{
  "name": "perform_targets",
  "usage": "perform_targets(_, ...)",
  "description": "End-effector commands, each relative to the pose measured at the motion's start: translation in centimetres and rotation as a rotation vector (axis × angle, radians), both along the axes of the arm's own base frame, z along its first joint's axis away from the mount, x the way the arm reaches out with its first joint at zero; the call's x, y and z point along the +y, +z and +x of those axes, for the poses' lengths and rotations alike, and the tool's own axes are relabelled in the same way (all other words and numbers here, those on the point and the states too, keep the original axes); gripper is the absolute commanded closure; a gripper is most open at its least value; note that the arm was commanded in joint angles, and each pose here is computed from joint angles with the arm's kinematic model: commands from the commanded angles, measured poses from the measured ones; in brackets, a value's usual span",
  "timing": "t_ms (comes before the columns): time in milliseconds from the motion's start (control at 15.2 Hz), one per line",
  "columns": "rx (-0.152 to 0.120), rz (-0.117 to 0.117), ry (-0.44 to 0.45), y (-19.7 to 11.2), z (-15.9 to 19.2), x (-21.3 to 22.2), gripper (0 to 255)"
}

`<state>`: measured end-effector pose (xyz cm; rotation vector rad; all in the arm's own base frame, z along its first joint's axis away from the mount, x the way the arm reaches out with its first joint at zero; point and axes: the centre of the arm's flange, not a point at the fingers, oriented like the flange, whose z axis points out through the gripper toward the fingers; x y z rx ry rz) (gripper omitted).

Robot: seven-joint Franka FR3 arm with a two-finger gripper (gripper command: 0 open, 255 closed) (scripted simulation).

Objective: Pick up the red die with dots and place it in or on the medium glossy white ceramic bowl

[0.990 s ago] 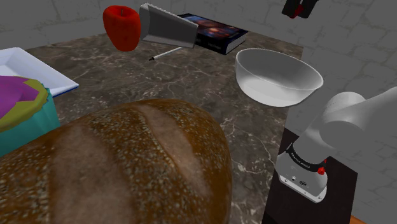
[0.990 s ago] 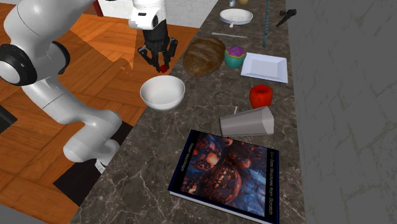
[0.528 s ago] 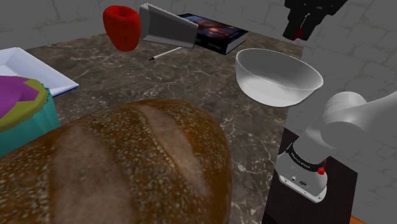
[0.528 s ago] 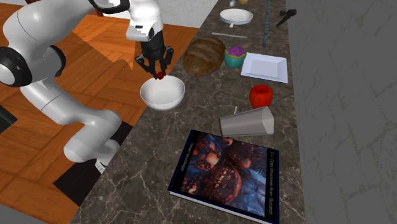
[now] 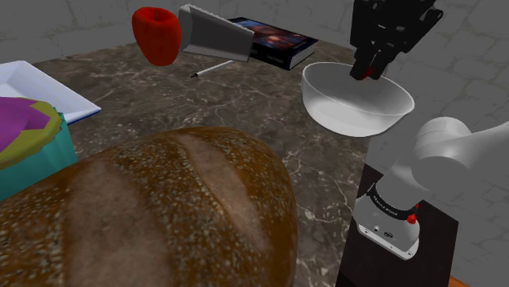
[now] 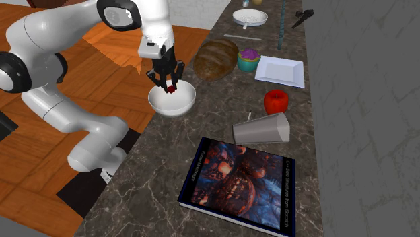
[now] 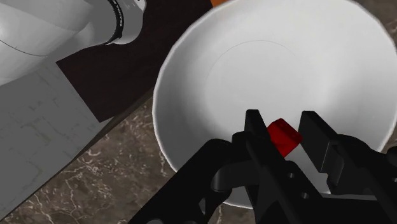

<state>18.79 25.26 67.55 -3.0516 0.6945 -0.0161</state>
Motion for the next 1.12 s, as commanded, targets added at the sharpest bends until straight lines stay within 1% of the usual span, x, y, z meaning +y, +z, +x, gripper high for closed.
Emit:
perform_targets(0, 0.0, 0.0, 0.0, -0.7, 0.0, -0.1, 255)
perform_targets(462, 0.0, 0.0, 0.0, -0.7, 0.0, -0.1, 255)
perform_targets(528, 0.0, 0.0, 0.0, -0.7, 0.0, -0.1, 0)
perform_targets(858, 0.0, 0.0, 0.0, -0.7, 0.0, -0.1, 0)
perform_targets(1056, 0.0, 0.0, 0.0, 3.2, 0.0, -0.1, 0)
